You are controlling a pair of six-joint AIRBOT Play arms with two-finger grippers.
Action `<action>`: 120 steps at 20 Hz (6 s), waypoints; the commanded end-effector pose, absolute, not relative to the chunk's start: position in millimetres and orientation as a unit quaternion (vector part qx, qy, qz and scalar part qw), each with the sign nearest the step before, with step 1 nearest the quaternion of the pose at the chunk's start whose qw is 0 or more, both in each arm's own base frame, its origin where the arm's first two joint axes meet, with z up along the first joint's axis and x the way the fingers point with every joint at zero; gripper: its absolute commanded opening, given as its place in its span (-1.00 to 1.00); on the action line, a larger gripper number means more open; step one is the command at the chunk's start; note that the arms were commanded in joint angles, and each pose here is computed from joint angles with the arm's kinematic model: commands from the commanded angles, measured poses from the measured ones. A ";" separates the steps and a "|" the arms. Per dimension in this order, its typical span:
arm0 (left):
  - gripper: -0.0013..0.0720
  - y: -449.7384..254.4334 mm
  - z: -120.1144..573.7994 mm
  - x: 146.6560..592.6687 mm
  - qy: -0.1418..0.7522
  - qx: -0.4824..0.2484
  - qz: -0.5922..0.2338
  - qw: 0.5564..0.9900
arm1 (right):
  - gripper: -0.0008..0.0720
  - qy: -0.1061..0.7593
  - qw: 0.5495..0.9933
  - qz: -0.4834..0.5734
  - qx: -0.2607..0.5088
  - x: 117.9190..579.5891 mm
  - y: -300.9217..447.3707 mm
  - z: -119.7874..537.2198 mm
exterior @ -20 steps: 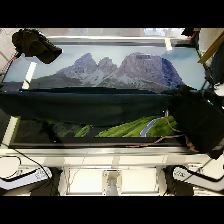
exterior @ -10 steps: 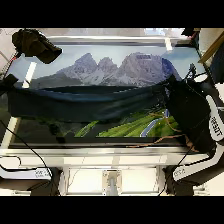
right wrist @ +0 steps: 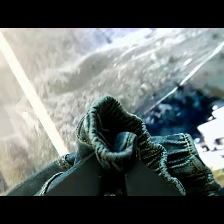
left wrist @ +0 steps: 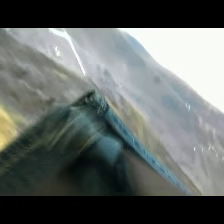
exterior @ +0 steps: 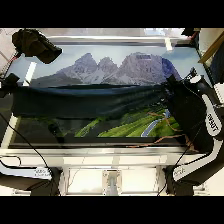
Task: Fold the clothes and pants, and hang the long-sleeved shirts on hangers.
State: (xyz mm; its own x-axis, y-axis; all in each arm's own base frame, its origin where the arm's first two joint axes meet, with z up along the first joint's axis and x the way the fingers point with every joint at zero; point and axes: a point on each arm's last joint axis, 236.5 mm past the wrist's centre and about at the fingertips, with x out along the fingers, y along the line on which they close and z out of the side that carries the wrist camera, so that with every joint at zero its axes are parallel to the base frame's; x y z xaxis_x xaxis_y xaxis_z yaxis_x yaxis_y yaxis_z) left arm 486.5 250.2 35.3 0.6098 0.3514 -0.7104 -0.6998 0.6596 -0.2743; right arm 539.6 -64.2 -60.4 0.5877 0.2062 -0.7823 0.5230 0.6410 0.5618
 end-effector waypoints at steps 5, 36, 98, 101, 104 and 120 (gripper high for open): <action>0.97 248.1 125.0 496.0 0.228 -0.262 0.288 0.892 | 0.10 0.487 0.796 -0.038 0.357 527.1 -65.0 -28.6; 0.93 47.3 262.0 507.7 0.151 -0.129 0.076 0.977 | 0.44 0.640 0.636 0.273 0.335 481.3 13.4 -93.1; -0.93 10.6 280.2 397.0 0.260 -0.080 0.022 0.962 | 0.59 0.649 0.639 0.275 0.308 465.6 196.5 -30.8; -0.92 10.6 280.1 396.9 0.260 -0.080 0.022 0.962 | 0.85 0.661 0.593 0.279 0.365 462.5 201.3 -64.9; -0.92 10.4 280.1 396.9 0.260 -0.082 0.023 0.962 | 0.85 0.644 0.575 0.304 0.404 469.2 236.8 -79.1; -0.92 -0.1 207.5 390.0 0.371 -0.078 0.016 0.925 | -0.72 0.646 0.562 0.411 0.312 432.1 307.6 -15.7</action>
State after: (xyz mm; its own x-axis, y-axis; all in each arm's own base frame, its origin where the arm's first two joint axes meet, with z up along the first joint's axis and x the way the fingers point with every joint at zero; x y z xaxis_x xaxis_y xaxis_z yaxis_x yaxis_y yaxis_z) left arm 394.9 6.5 246.6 0.8039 -0.0122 -0.5947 -0.0888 0.9861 -0.1402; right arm 443.9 324.8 -48.8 -0.1012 0.8812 -0.4619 0.0190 0.4659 0.8846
